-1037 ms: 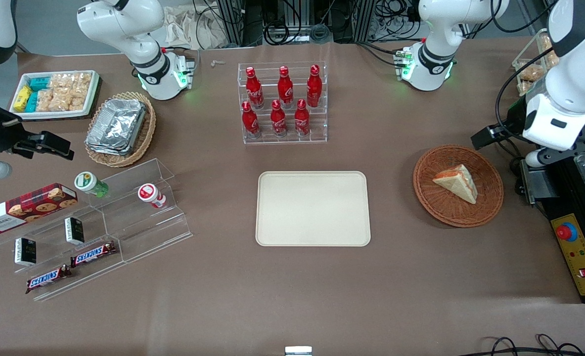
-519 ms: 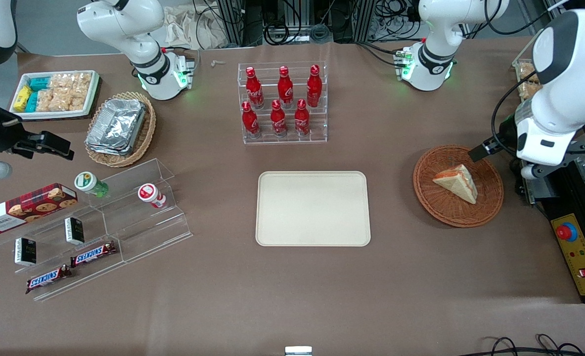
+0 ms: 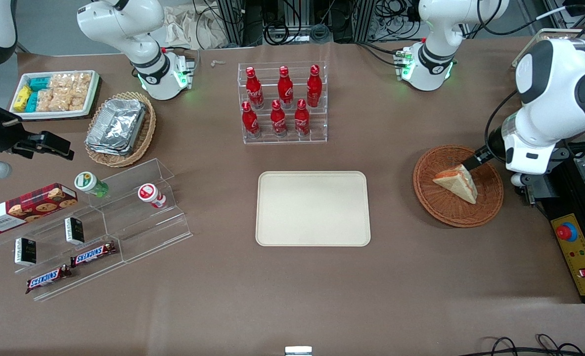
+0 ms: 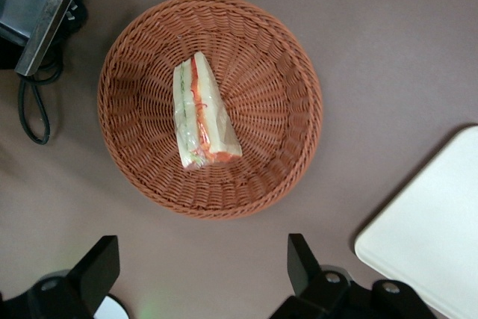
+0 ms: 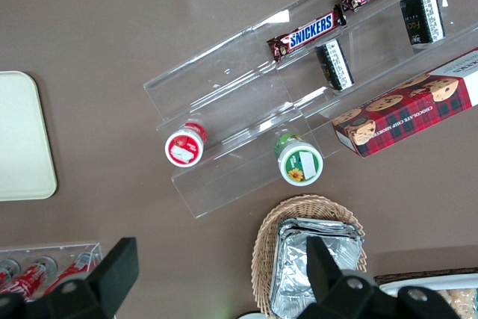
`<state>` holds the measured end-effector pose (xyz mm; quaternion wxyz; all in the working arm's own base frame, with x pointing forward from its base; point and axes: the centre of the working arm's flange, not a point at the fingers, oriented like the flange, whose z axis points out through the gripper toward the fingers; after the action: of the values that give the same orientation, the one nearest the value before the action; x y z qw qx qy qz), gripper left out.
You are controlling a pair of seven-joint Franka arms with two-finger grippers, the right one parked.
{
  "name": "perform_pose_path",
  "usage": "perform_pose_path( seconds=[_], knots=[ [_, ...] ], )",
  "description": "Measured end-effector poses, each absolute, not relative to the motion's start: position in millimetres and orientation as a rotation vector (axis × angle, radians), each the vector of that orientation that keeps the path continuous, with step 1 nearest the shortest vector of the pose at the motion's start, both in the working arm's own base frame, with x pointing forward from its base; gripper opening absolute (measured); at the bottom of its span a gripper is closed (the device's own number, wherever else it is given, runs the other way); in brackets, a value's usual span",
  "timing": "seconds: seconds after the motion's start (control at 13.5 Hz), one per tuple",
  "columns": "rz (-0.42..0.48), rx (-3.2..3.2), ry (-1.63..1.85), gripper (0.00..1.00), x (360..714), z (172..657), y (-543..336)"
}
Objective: Place sandwich from basket to tray
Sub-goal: 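Lower the open left gripper over the wrapped sandwich in the basket, then close the left gripper on the sandwich's crust edge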
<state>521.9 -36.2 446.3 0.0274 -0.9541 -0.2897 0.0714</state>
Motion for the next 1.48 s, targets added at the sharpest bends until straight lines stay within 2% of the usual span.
perform_pose_path(
  seconds=[0.44, 1.11, 1.48],
  knots=[
    [0.193, -2.880, -1.104, 1.00, 512, 387, -14],
    [0.211, -2.653, -1.308, 1.00, 524, 296, -15],
    [0.248, -2.607, -1.344, 1.00, 523, 276, -14]
  ],
)
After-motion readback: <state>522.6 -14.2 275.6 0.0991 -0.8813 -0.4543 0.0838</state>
